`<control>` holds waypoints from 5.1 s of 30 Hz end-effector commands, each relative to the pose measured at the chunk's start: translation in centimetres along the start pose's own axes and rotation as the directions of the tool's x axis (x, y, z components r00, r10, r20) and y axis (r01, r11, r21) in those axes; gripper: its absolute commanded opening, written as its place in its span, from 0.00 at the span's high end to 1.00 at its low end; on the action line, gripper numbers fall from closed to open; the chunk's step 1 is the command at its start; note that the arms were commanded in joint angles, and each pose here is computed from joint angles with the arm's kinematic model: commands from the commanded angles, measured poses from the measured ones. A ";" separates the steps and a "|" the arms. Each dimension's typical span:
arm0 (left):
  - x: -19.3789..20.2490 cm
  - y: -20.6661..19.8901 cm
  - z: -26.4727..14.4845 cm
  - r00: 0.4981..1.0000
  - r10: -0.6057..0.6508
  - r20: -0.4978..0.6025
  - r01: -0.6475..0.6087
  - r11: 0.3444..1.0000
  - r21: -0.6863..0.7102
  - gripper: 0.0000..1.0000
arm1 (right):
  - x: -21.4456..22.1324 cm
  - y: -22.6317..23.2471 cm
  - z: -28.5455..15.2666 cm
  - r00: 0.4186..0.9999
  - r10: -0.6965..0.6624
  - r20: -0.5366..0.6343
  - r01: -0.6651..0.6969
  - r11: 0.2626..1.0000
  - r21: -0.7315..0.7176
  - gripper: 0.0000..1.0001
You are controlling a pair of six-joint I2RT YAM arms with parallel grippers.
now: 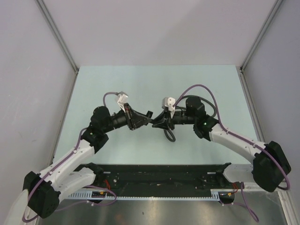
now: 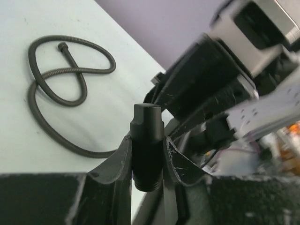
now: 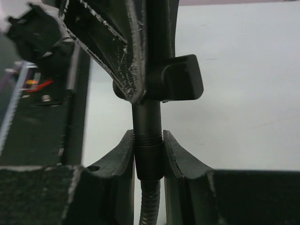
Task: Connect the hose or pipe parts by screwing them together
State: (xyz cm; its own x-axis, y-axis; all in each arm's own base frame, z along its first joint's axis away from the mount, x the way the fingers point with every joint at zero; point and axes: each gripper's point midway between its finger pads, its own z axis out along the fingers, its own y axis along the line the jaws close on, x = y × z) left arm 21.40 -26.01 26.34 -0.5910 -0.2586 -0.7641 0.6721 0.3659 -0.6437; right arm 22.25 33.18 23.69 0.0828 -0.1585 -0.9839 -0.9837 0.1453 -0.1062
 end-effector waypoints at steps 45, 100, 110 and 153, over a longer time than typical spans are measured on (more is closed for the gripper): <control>-4.3 -4.6 -1.8 0.587 -0.805 0.085 0.809 0.580 -0.096 0.99 | -5.0 -0.1 -0.8 0.672 -0.625 -0.396 0.740 0.559 0.374 0.93; -6.2 -4.4 -1.3 0.832 -0.523 0.182 0.550 0.821 -0.154 1.00 | -6.4 -1.4 -1.1 0.805 -0.494 -0.328 0.591 0.615 0.522 0.17; -6.0 -4.9 -1.3 0.890 -0.438 0.129 0.454 0.879 -0.146 1.00 | -5.6 1.0 0.6 0.841 -0.485 -0.238 0.540 0.732 0.416 1.00; 1.6 23.7 -4.6 0.931 -0.364 0.038 0.331 0.792 -0.512 0.94 | -3.6 -7.2 -9.7 0.925 0.340 0.171 -0.371 0.699 0.611 0.00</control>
State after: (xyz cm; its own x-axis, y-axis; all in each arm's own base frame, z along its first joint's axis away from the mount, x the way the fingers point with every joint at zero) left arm 32.98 -13.61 9.08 -0.7650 -0.4219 -0.4866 0.0925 0.6757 -0.7313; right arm 27.18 24.37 27.94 -0.2103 0.0091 -0.9776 -0.6841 0.7130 0.1538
